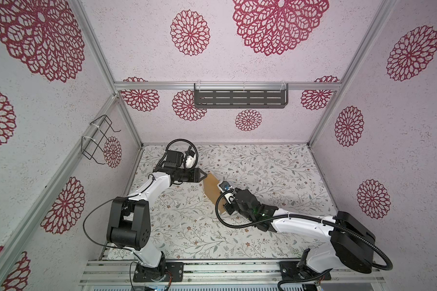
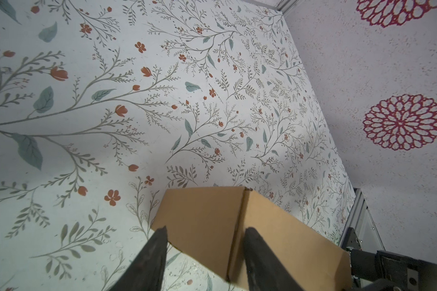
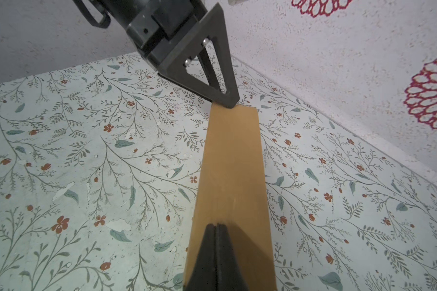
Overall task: Assemble paper box
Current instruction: Turn over the paper box at the center of the table, then rotate the paper box at the center of the table, then reset both arms
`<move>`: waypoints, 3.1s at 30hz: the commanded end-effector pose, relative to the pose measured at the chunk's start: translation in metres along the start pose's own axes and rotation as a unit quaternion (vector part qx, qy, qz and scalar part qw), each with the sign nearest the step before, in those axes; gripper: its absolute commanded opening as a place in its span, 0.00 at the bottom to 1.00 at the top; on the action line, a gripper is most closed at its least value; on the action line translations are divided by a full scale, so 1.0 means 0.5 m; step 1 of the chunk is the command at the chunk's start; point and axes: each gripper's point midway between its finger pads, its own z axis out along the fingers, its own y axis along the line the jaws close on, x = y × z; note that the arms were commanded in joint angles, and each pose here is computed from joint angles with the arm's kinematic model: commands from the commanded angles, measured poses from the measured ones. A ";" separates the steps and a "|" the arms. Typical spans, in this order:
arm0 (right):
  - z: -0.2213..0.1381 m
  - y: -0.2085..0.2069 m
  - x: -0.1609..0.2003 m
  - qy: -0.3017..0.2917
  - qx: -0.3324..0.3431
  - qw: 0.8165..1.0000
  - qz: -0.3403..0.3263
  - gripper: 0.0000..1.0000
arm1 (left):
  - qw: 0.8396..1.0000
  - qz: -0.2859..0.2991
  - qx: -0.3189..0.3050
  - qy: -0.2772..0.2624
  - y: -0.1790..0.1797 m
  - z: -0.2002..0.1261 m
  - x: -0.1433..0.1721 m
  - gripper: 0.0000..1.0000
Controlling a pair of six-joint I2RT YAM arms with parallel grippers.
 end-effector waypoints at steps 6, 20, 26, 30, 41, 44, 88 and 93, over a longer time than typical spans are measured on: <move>0.004 0.081 0.153 0.153 -0.038 0.984 -0.087 0.04 | 0.994 -0.028 -0.096 0.042 0.085 -0.040 0.103 0.57; 0.084 0.150 0.162 0.170 -0.064 0.977 -0.113 0.06 | 0.982 -0.047 -0.173 -0.060 0.178 -0.158 0.119 0.70; 0.071 0.129 0.088 0.125 -0.117 0.984 -0.046 0.15 | 0.986 -0.083 -0.133 -0.052 0.152 -0.132 0.157 0.70; 0.067 0.044 0.047 0.107 -0.120 0.987 0.029 0.20 | 0.993 0.000 -0.114 -0.009 0.103 -0.110 0.166 0.74; 0.253 -0.228 0.086 0.200 -0.061 0.962 0.174 0.18 | 0.920 0.334 -0.146 0.142 0.062 -0.072 0.249 0.91; 0.295 -0.252 0.117 0.240 -0.081 0.948 0.192 0.15 | 0.916 0.337 -0.150 0.157 0.074 -0.051 0.246 0.91; 0.102 -0.133 0.256 0.244 -0.081 0.925 0.279 0.12 | 0.923 0.299 -0.231 0.067 0.192 0.014 -0.010 0.97; 0.105 -0.110 0.254 0.252 -0.083 0.926 0.271 0.13 | 0.948 0.199 -0.248 -0.027 0.236 -0.103 -0.035 0.97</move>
